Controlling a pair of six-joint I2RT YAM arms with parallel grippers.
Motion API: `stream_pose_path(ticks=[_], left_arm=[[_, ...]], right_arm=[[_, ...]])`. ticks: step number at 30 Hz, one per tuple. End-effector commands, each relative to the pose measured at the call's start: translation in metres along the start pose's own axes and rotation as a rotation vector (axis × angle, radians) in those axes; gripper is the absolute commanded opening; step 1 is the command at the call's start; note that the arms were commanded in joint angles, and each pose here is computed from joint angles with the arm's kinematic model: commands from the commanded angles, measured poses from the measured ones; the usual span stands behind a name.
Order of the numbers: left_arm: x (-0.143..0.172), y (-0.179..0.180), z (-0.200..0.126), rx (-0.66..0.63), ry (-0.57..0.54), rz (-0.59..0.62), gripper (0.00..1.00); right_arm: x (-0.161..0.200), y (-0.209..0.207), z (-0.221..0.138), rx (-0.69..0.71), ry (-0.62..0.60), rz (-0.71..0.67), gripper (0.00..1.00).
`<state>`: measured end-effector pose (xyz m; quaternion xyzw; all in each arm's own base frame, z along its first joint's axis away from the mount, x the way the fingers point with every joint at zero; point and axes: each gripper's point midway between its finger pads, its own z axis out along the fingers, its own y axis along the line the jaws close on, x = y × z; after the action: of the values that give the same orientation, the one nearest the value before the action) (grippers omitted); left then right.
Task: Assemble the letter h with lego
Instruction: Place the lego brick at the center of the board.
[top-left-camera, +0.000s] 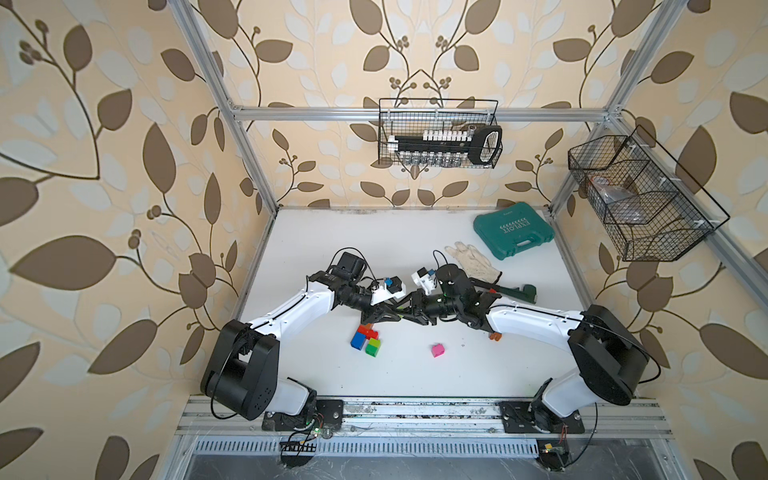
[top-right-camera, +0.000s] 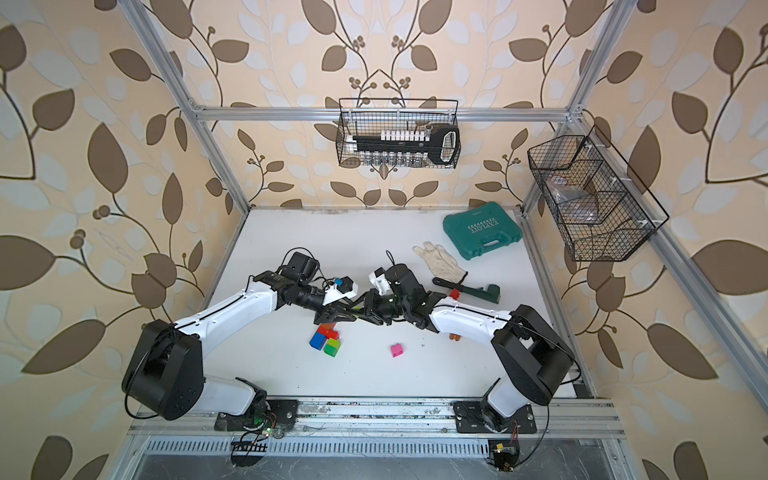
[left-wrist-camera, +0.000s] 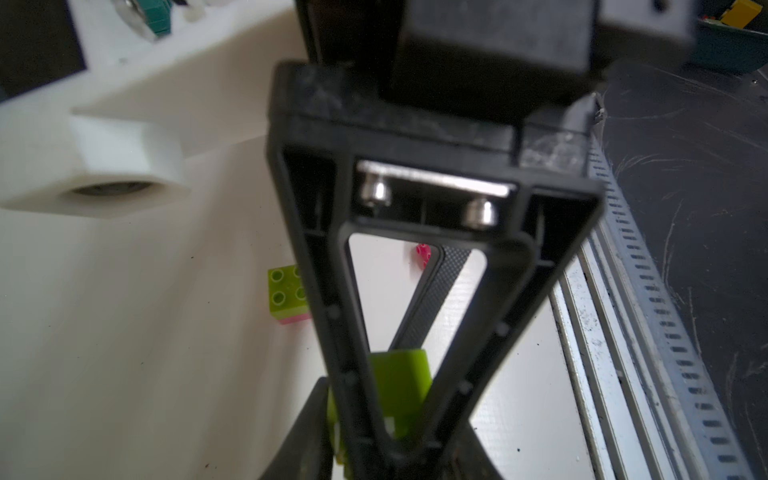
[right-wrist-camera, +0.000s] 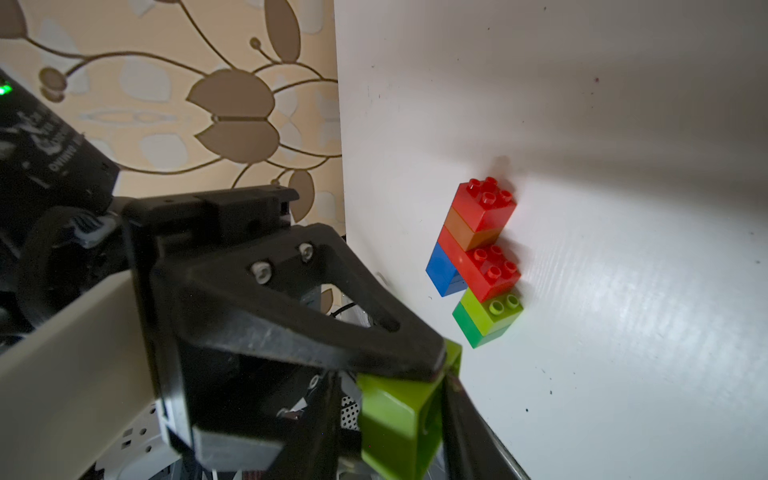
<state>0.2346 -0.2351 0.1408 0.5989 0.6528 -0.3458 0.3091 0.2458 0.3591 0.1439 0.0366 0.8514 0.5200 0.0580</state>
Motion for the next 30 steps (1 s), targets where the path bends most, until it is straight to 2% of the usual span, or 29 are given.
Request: stream_pose_path(ticks=[1,5,9,14,17,21,23,27,30], left_arm=[[-0.006,0.008,-0.002,-0.044,0.026,0.055,0.16],[0.007,0.016,0.003,-0.072,0.106,0.064,0.17],[0.023,0.021,0.016,-0.072,0.201,0.041,0.17],[0.046,0.018,0.044,-0.065,0.397,0.071,0.19],[0.064,0.017,0.058,-0.056,0.525,0.070,0.19],[0.093,0.019,0.072,-0.078,0.695,0.110,0.21],[0.096,0.020,0.074,-0.073,0.722,0.095,0.25],[0.089,0.021,0.076,-0.072,0.697,0.076,0.47],[0.072,0.017,0.075,-0.073,0.619,0.063,0.55]], right_arm=[[0.005,-0.002,-0.010,0.019,-0.005,-0.020,0.44],[0.004,-0.049,-0.034,0.211,-0.048,-0.003,0.47],[0.005,-0.098,-0.073,0.387,-0.088,0.031,0.47],[0.016,-0.149,-0.125,0.704,-0.071,-0.052,0.48],[0.023,-0.161,-0.148,0.825,-0.057,-0.089,0.49],[0.029,-0.164,-0.160,0.862,-0.052,-0.120,0.51],[0.033,-0.161,-0.155,0.830,-0.031,-0.143,0.52],[0.043,-0.147,-0.132,0.763,0.041,-0.231,0.55],[0.046,-0.140,-0.116,0.713,0.058,-0.259,0.56]])
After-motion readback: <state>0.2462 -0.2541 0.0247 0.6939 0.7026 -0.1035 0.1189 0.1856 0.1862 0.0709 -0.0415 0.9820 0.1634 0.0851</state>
